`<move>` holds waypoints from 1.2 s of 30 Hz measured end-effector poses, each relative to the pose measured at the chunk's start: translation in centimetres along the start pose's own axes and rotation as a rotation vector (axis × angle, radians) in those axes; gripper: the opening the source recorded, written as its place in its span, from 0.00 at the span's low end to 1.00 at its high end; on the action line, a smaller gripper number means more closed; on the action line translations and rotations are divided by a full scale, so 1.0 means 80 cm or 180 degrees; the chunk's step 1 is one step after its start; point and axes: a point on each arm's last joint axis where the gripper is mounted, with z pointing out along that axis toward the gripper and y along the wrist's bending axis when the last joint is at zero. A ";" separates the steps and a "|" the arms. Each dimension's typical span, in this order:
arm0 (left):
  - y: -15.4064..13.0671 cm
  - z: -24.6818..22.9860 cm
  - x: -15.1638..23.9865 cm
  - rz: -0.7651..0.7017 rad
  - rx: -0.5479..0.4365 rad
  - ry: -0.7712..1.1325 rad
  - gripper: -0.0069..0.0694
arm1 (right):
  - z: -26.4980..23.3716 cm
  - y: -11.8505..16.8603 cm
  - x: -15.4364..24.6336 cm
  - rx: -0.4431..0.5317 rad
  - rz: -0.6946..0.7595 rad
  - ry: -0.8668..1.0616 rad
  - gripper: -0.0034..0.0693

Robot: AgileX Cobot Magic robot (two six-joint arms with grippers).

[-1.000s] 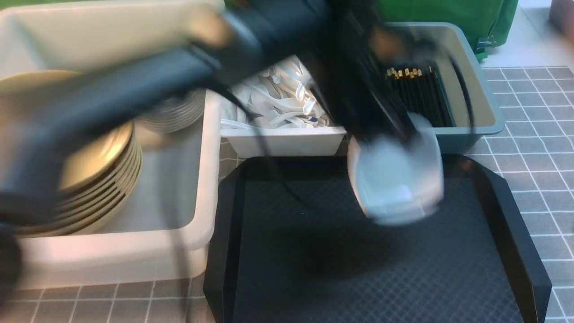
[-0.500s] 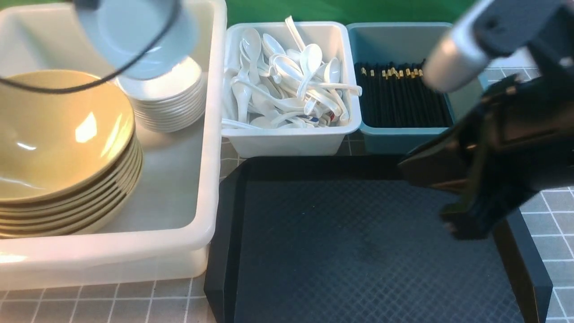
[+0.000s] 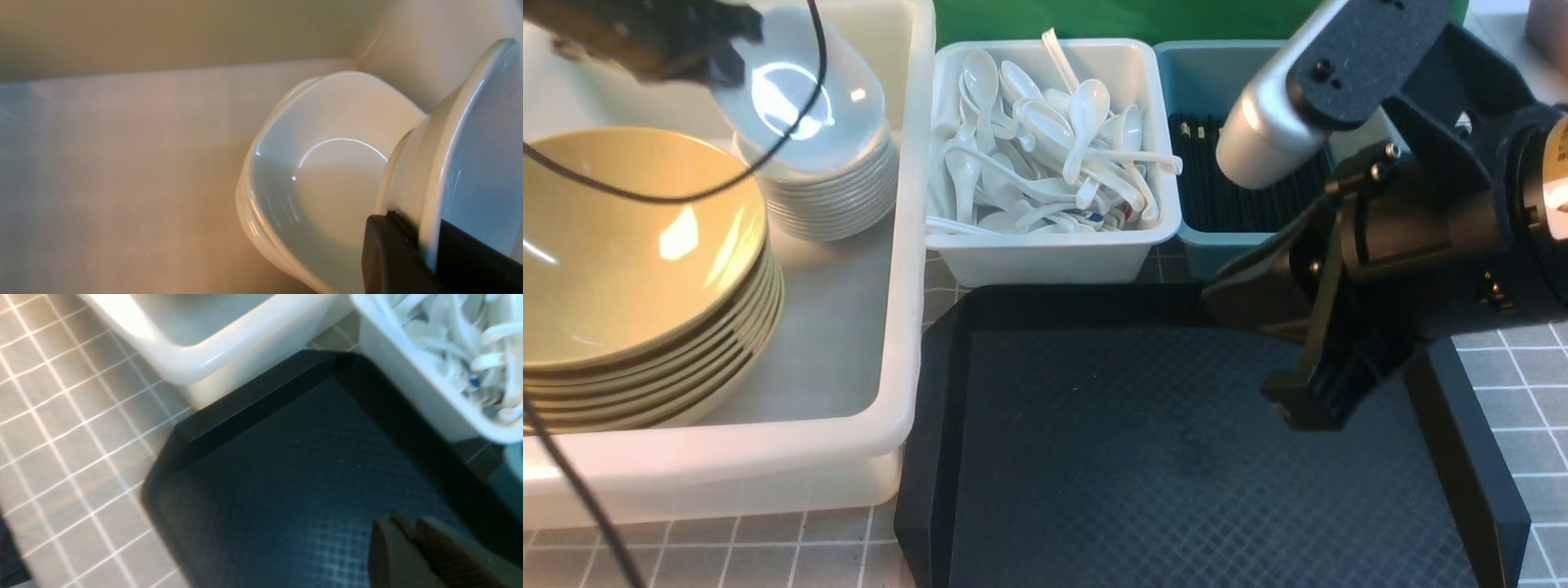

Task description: On grey table put chopsticks spoon bowls plates into blue grey white boxes.

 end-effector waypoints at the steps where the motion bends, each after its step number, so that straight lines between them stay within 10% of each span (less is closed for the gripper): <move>1: 0.002 0.005 0.001 0.0007 -0.0016 -0.0002 0.09 | 0.000 -0.001 -0.001 0.0026 -0.0026 -0.0016 0.19; 9: 0.013 0.041 -0.004 0.0248 -0.0114 -0.0109 0.22 | 0.005 -0.011 -0.008 0.0222 -0.0111 -0.0189 0.20; 18: 0.017 0.053 -0.005 0.0625 -0.0149 0.0113 0.76 | 0.033 -0.013 -0.004 0.0222 -0.0112 0.0068 0.20; 23: 0.018 0.038 -0.018 0.0749 -0.0253 0.0124 0.90 | 0.034 -0.013 0.000 0.0217 -0.0107 0.0170 0.21; 30: 0.002 -0.032 -0.058 0.0688 -0.0282 -0.0123 0.79 | 0.034 -0.013 0.003 0.0212 -0.0100 0.0256 0.21; 36: -0.036 -0.129 -0.073 0.0836 -0.0253 -0.0350 0.27 | 0.030 -0.013 0.003 0.0218 -0.0008 0.0257 0.22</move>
